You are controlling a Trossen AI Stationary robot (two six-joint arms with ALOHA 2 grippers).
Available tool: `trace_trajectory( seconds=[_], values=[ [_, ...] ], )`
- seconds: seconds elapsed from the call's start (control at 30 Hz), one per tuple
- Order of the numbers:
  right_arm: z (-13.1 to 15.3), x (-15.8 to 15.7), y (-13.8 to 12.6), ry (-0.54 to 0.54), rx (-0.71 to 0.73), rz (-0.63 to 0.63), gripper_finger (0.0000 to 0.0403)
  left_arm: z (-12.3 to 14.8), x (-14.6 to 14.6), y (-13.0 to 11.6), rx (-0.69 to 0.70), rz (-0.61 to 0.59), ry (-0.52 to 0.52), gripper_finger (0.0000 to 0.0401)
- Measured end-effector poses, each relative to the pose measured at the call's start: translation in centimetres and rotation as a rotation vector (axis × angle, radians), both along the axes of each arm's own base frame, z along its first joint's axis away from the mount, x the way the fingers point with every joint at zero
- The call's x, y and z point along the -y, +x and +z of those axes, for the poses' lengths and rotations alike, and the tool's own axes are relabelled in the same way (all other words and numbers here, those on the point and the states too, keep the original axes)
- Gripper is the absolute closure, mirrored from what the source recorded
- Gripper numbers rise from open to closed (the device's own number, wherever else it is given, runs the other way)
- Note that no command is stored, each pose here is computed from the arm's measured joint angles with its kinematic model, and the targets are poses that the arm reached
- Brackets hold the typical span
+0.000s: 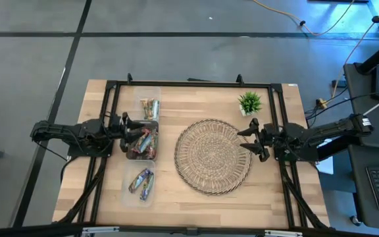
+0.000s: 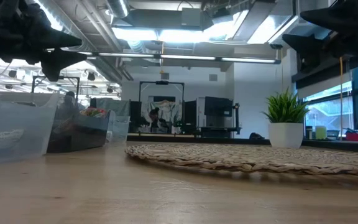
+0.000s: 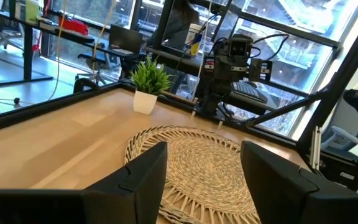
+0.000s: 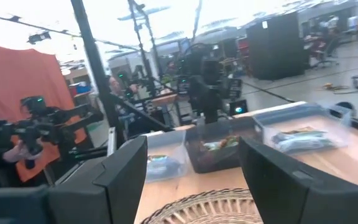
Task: Pick and place Granola Bars by type
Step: Return to Home Position
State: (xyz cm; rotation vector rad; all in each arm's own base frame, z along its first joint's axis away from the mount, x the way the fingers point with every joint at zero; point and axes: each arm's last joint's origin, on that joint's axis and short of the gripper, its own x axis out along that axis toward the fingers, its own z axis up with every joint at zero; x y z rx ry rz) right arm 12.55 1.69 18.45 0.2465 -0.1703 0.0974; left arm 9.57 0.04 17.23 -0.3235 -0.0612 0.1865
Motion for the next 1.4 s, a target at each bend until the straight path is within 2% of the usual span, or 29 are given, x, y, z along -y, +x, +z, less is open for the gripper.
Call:
trace_trajectory(
  seconds=[0.13, 0.47, 0.7, 1.0, 1.4],
  values=[
    [0.0, 0.2, -0.6, 0.010, -0.007, -0.045, 0.0150, 0.0, 0.0, 0.0, 0.000, -0.001, 0.000, 0.0203],
    [0.4, 0.5, -2.2, 0.014, 0.040, -0.048, 0.0150, 0.0, 0.0, 0.0, 0.001, -0.002, -0.007, 0.0204],
    [0.5, 0.6, -3.2, -0.033, 0.079, -0.060, 0.0150, 0.0, 0.0, 0.0, 0.001, -0.002, -0.007, 0.0207],
    [0.7, 0.5, -3.3, -0.088, 0.102, -0.027, 0.0150, 0.0, 0.0, 0.0, 0.001, -0.003, -0.007, 0.0203],
    [-0.1, 0.4, -3.0, -0.073, 0.013, -0.007, 0.0150, 0.0, 0.0, 0.0, 0.001, -0.002, -0.007, 0.0204]
  ],
)
